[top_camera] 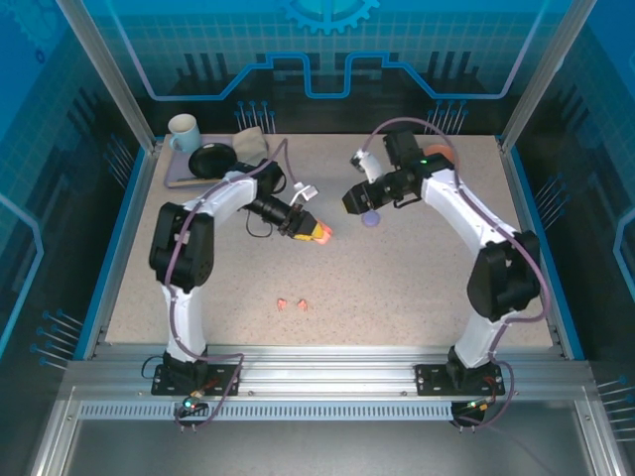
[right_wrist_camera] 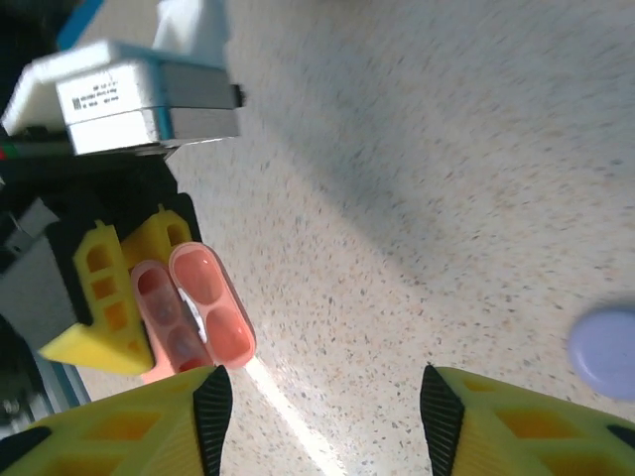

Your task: Insert the wireless bluetooth earbuds into the charging case

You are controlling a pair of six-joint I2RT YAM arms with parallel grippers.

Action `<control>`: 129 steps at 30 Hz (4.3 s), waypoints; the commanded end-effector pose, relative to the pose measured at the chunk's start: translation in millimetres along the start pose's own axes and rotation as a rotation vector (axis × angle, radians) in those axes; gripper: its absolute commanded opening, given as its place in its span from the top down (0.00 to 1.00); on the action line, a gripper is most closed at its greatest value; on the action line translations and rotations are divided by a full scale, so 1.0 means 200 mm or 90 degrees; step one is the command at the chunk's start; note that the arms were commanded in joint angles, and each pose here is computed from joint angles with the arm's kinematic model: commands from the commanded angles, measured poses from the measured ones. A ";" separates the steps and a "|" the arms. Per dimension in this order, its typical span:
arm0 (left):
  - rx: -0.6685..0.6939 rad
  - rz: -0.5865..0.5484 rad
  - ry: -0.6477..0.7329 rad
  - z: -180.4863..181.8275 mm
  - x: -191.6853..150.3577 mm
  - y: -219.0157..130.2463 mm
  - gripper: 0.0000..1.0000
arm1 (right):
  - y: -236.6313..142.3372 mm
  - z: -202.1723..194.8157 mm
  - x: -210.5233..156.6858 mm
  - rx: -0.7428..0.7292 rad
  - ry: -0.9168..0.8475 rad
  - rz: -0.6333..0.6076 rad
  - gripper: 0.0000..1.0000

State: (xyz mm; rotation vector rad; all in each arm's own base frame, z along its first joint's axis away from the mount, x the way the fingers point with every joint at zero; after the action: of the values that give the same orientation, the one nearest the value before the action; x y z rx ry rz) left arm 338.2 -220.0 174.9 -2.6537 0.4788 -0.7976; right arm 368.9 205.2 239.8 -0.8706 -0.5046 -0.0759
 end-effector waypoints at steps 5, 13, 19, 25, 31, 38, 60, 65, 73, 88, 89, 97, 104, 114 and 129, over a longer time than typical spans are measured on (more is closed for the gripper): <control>0.200 -0.136 0.143 -0.18 0.15 -0.22 1.00 | -0.04 0.03 -0.20 -0.063 0.160 -0.019 0.41; 0.369 -0.286 0.207 -0.34 0.12 -0.40 1.00 | 0.18 0.17 -0.52 -0.162 0.212 0.034 0.40; 0.484 -0.456 0.338 -0.46 0.03 -0.53 1.00 | 0.33 0.33 -0.63 -0.237 0.230 0.034 0.33; 0.646 -0.594 0.391 -0.47 -0.14 -0.67 1.00 | 0.46 0.45 -0.70 -0.272 0.253 0.036 0.30; 0.736 -0.702 0.339 -0.41 -0.24 -0.77 1.00 | 0.61 0.55 -0.77 -0.299 0.288 0.055 0.30; 0.768 -0.838 0.312 -0.46 -0.28 -0.89 1.00 | 0.76 0.59 -0.85 -0.358 0.345 0.081 0.32; 0.767 -0.831 0.356 -0.52 -0.26 -0.90 1.00 | 1.08 0.65 -0.99 -0.444 0.452 0.129 0.40; 0.768 -0.825 0.362 -0.52 -0.26 -0.90 1.00 | 1.13 0.63 -1.01 -0.457 0.450 0.141 0.41; 0.772 -0.821 0.362 -0.51 -0.26 -0.89 1.00 | 1.16 0.60 -1.04 -0.470 0.453 0.153 0.45; 0.771 -0.816 0.361 -0.50 -0.27 -0.89 1.00 | 1.19 0.59 -1.05 -0.475 0.446 0.157 0.59; 0.770 -0.815 0.360 -0.50 -0.27 -0.89 1.00 | 1.19 0.59 -1.05 -0.476 0.446 0.157 0.60; 0.771 -0.813 0.360 -0.50 -0.27 -0.89 1.00 | 1.18 0.59 -1.02 -0.471 0.438 0.145 0.67; 0.766 -0.808 0.362 -0.50 -0.26 -0.88 1.00 | 1.12 0.58 -0.91 -0.446 0.440 0.102 0.73; 0.743 -0.786 0.371 -0.50 -0.22 -0.85 1.00 | 0.90 0.46 -0.63 -0.414 0.474 0.013 0.73; 0.538 -0.628 0.498 -0.39 -0.09 -0.50 1.00 | 0.51 -0.04 -0.42 -0.417 0.477 -0.110 0.75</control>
State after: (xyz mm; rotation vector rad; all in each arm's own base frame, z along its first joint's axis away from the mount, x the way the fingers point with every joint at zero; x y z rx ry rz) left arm 307.5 -115.0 242.6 -1.5647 -0.9639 -1.5468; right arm 314.2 265.1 102.9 -1.3897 0.2855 -0.6840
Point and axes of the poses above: each hand's point on the last joint's axis, 136 mm out from that joint toward the fingers, its own y axis out along the fingers, its own z axis along the line the jaws close on, x = y × z, the point moved 4 cm from there along -y, back along the fingers, and after that the axes turned 15 degrees about y, right-handed, at the moved point
